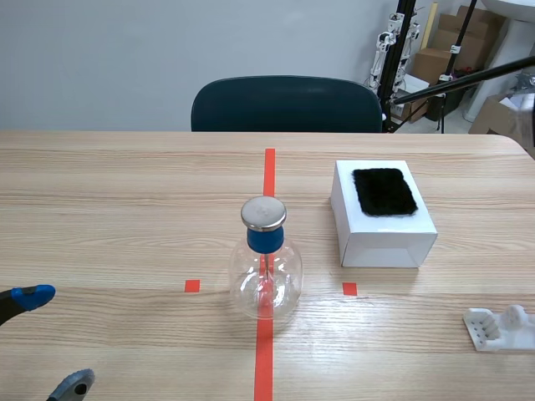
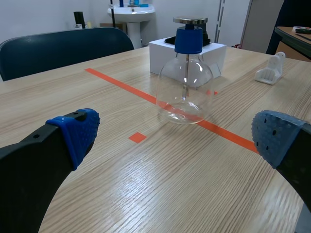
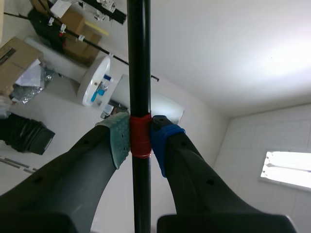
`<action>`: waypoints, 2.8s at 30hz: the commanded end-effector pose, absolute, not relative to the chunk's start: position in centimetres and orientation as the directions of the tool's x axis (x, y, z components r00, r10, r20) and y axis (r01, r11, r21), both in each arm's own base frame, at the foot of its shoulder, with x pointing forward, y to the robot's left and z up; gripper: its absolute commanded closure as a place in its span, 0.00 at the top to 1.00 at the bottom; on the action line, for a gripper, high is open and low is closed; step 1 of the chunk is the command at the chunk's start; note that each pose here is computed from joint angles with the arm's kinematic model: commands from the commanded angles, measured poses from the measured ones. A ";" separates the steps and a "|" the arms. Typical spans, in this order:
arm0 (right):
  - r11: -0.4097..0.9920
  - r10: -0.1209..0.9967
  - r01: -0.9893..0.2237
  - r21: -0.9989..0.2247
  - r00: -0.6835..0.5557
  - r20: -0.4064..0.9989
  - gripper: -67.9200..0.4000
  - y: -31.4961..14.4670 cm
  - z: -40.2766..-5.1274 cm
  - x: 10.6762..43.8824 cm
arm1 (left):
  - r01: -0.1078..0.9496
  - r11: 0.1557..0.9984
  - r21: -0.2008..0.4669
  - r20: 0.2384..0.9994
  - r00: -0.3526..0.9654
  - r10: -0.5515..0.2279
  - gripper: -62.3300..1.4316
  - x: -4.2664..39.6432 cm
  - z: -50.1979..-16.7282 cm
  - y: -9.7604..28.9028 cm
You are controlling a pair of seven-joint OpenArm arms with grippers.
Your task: Do the electroscope experiment. rub the rod on the fur
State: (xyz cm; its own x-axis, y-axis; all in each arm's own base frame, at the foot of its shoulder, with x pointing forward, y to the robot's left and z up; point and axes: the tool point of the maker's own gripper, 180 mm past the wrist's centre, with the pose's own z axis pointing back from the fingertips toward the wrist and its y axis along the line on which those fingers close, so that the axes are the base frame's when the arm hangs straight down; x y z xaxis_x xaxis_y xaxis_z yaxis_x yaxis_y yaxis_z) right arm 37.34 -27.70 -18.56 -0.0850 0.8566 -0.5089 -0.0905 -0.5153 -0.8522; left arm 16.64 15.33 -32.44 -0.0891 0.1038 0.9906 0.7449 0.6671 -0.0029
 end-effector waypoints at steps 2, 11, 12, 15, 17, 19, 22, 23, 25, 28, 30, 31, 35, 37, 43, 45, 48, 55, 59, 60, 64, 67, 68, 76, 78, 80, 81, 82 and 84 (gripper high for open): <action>-0.536 0.844 -0.084 -0.840 -0.077 -0.531 0.01 -28.2 -18.6 37.7 | 0.740 0.673 0.004 0.988 -0.107 0.111 1.00 16.8 -31.9 15.8; -0.560 0.828 -0.138 -0.817 -0.129 -0.546 0.01 -27.4 -21.8 36.9 | 0.740 0.673 0.004 0.988 -0.106 0.111 1.00 16.8 -31.9 15.8; -0.564 0.825 -0.140 -0.814 -0.137 -0.548 0.01 -27.2 -22.1 36.8 | 0.740 0.673 0.004 0.988 -0.106 0.111 1.00 16.8 -31.9 15.8; -0.573 0.818 -0.143 -0.807 -0.158 -0.553 0.01 -26.7 -22.8 36.5 | 0.740 0.673 0.004 0.988 -0.107 0.111 1.00 16.8 -31.9 15.8; -0.575 0.817 -0.144 -0.805 -0.161 -0.554 0.01 -26.4 -23.1 36.4 | 0.740 0.673 0.004 0.988 -0.107 0.111 1.00 16.8 -31.9 15.8; -0.574 0.817 -0.143 -0.806 -0.162 -0.554 0.01 -26.2 -23.3 36.4 | 0.740 0.673 0.004 0.988 -0.107 0.111 1.00 16.8 -31.9 15.8; -0.573 0.818 -0.152 -0.805 -0.159 -0.552 0.01 -25.8 -23.9 36.3 | 0.740 0.673 0.004 0.988 -0.107 0.111 1.00 16.8 -31.9 15.8; -0.576 0.817 -0.162 -0.802 -0.156 -0.555 0.01 -25.8 -24.2 36.2 | 0.740 0.673 0.004 0.988 -0.107 0.111 1.00 16.8 -31.9 15.8; -0.575 0.818 -0.179 -0.798 -0.152 -0.555 0.01 -25.7 -24.7 36.2 | 0.740 0.673 0.004 0.988 -0.107 0.111 1.00 16.8 -31.9 15.8; -0.565 0.825 -0.196 -0.801 -0.135 -0.549 0.01 -25.6 -25.1 36.1 | 0.740 0.673 0.004 0.988 -0.107 0.111 1.00 16.8 -31.9 15.8; -0.561 0.828 -0.197 -0.804 -0.117 -0.549 0.01 -25.7 -25.0 36.1 | 0.740 0.673 0.004 0.988 -0.107 0.111 1.00 16.8 -31.9 15.8; -0.558 0.829 -0.197 -0.806 -0.108 -0.548 0.01 -25.8 -25.0 36.1 | 0.740 0.673 0.004 0.988 -0.107 0.111 1.00 16.8 -31.9 15.8; -0.557 0.830 -0.201 -0.806 -0.126 -0.543 0.01 -25.5 -25.3 36.0 | 0.740 0.673 0.004 0.988 -0.107 0.111 1.00 16.8 -31.9 15.8; -0.557 0.830 -0.201 -0.806 -0.153 -0.536 0.01 -25.1 -25.5 36.0 | 0.740 0.673 0.004 0.988 -0.107 0.111 1.00 16.8 -31.9 15.8; -0.564 0.824 -0.205 -0.800 -0.079 -0.561 0.01 -26.5 -24.8 36.0 | 0.740 0.673 0.004 0.988 -0.107 0.111 1.00 16.8 -31.9 15.8; -0.575 0.815 -0.216 -0.789 -0.075 -0.574 0.01 -27.1 -24.9 35.7 | 0.740 0.673 0.004 0.988 -0.107 0.111 1.00 16.8 -31.9 15.8; -0.594 0.802 -0.236 -0.769 -0.104 -0.588 0.01 -27.5 -25.5 35.1 | 0.740 0.673 0.004 0.988 -0.107 0.111 1.00 16.8 -31.9 15.8; -0.584 0.812 -0.215 -0.783 -0.160 -0.562 0.01 -26.1 -25.6 35.0 | 0.740 0.673 0.004 0.988 -0.107 0.111 1.00 16.8 -31.9 15.8; -0.570 0.819 -0.220 -0.792 -0.071 -0.570 0.01 -27.4 -24.8 35.1 | 0.740 0.673 0.004 0.988 -0.107 0.111 1.00 16.8 -31.9 15.8; -0.564 0.822 -0.222 -0.796 -0.052 -0.568 0.01 -27.7 -24.6 35.1 | 0.740 0.673 0.004 0.988 -0.107 0.111 1.00 16.8 -31.9 15.8; -0.559 0.827 -0.224 -0.798 -0.087 -0.555 0.01 -27.2 -25.0 35.1 | 0.740 0.673 0.004 0.988 -0.107 0.111 1.00 16.8 -31.9 15.8; -0.560 0.828 -0.223 -0.798 -0.186 -0.528 0.01 -25.6 -26.1 34.8 | 0.740 0.673 0.004 0.988 -0.107 0.111 1.00 16.8 -31.9 15.8; -0.560 0.828 -0.223 -0.798 -0.203 -0.523 0.01 -25.4 -26.2 34.8 | 0.740 0.673 0.004 0.988 -0.107 0.111 1.00 16.8 -31.9 15.8; -0.553 0.831 -0.230 -0.801 -0.086 -0.549 0.01 -27.2 -25.2 35.0 | 0.740 0.673 0.004 0.988 -0.107 0.111 1.00 16.8 -31.9 15.8; -0.542 0.840 -0.234 -0.807 -0.114 -0.531 0.01 -26.8 -25.5 35.0 | 0.740 0.673 0.004 0.988 -0.107 0.111 1.00 16.8 -31.9 15.8; -0.542 0.840 -0.236 -0.807 -0.170 -0.515 0.01 -25.9 -26.1 34.8 | 0.740 0.673 0.004 0.988 -0.107 0.111 1.00 16.8 -31.9 15.8; -0.541 0.840 -0.236 -0.807 -0.196 -0.506 0.01 -25.5 -26.4 34.7 | 0.740 0.673 0.004 0.988 -0.107 0.111 1.00 16.8 -31.9 15.8; -0.540 0.840 -0.238 -0.807 -0.206 -0.502 0.01 -25.4 -26.5 34.6 | 0.740 0.673 0.004 0.988 -0.107 0.111 1.00 16.8 -31.9 15.8; -0.536 0.843 -0.249 -0.807 -0.195 -0.501 0.01 -25.7 -26.8 34.3 | 0.740 0.673 0.004 0.988 -0.107 0.111 1.00 16.8 -31.9 15.8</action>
